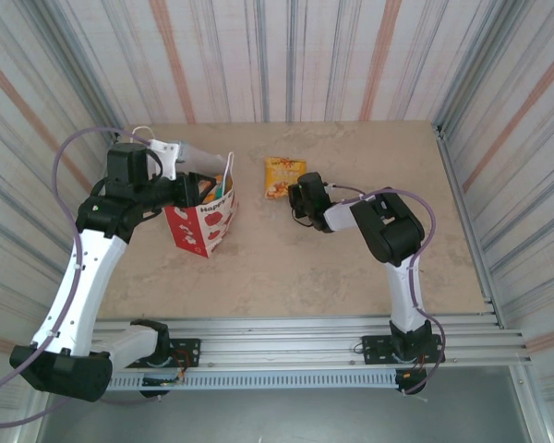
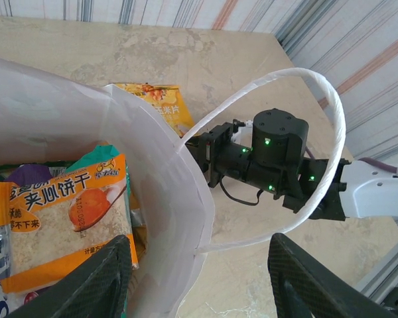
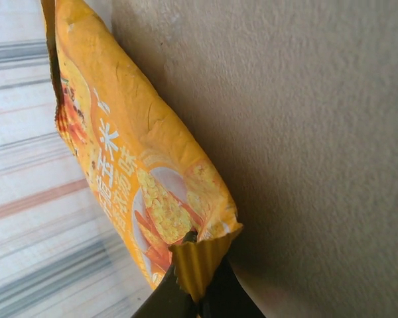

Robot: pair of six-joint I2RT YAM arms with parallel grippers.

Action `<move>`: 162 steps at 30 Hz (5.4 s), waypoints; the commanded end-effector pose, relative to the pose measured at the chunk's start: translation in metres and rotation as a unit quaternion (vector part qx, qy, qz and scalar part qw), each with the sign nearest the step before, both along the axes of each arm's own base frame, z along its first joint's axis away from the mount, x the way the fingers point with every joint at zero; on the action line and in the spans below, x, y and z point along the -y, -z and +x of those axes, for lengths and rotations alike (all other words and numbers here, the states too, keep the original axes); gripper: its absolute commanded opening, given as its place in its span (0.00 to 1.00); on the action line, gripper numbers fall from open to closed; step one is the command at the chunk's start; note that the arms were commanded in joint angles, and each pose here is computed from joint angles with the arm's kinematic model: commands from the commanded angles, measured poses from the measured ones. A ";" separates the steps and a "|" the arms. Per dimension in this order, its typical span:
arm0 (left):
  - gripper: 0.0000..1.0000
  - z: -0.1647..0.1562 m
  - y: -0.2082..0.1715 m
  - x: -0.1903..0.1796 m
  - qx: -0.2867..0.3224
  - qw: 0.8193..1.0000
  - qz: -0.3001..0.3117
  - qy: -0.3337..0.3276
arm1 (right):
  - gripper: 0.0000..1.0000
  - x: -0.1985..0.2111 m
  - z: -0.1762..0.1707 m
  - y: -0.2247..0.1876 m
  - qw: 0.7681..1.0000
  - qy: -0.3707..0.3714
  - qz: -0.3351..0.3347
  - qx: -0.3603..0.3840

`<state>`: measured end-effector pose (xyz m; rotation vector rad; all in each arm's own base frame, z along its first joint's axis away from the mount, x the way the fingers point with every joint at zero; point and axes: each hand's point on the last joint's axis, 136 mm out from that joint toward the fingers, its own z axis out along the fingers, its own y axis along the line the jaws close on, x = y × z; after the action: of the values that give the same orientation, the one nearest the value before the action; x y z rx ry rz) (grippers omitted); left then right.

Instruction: Place the snacks into the paper bag

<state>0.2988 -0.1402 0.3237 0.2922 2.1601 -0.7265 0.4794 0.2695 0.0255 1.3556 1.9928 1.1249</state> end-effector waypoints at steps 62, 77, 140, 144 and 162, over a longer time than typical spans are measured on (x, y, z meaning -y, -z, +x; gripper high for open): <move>0.61 -0.004 -0.038 -0.091 0.024 0.960 0.233 -0.154 | 0.00 -0.067 -0.142 -0.440 0.845 -0.386 -0.133 0.346; 0.63 0.000 -0.022 -0.124 -0.019 0.954 0.216 -0.208 | 0.00 -0.165 -0.147 -0.376 0.825 -0.476 -0.149 0.265; 0.65 0.026 -0.050 -0.118 0.000 0.972 0.134 -0.192 | 0.50 -0.125 -0.171 -0.385 0.794 -0.463 -0.275 0.282; 0.65 0.039 -0.060 -0.137 0.012 0.966 0.135 -0.218 | 0.52 -0.109 -0.174 -0.390 0.792 -0.451 -0.285 0.297; 0.65 0.104 -0.039 -0.173 -0.019 0.967 0.120 -0.224 | 0.54 -0.101 -0.164 -0.361 0.809 -0.459 -0.228 0.289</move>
<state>0.3947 0.0423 0.3514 -0.1450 2.2833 -0.1494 0.3206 0.3741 0.3570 -0.2772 2.2800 1.0065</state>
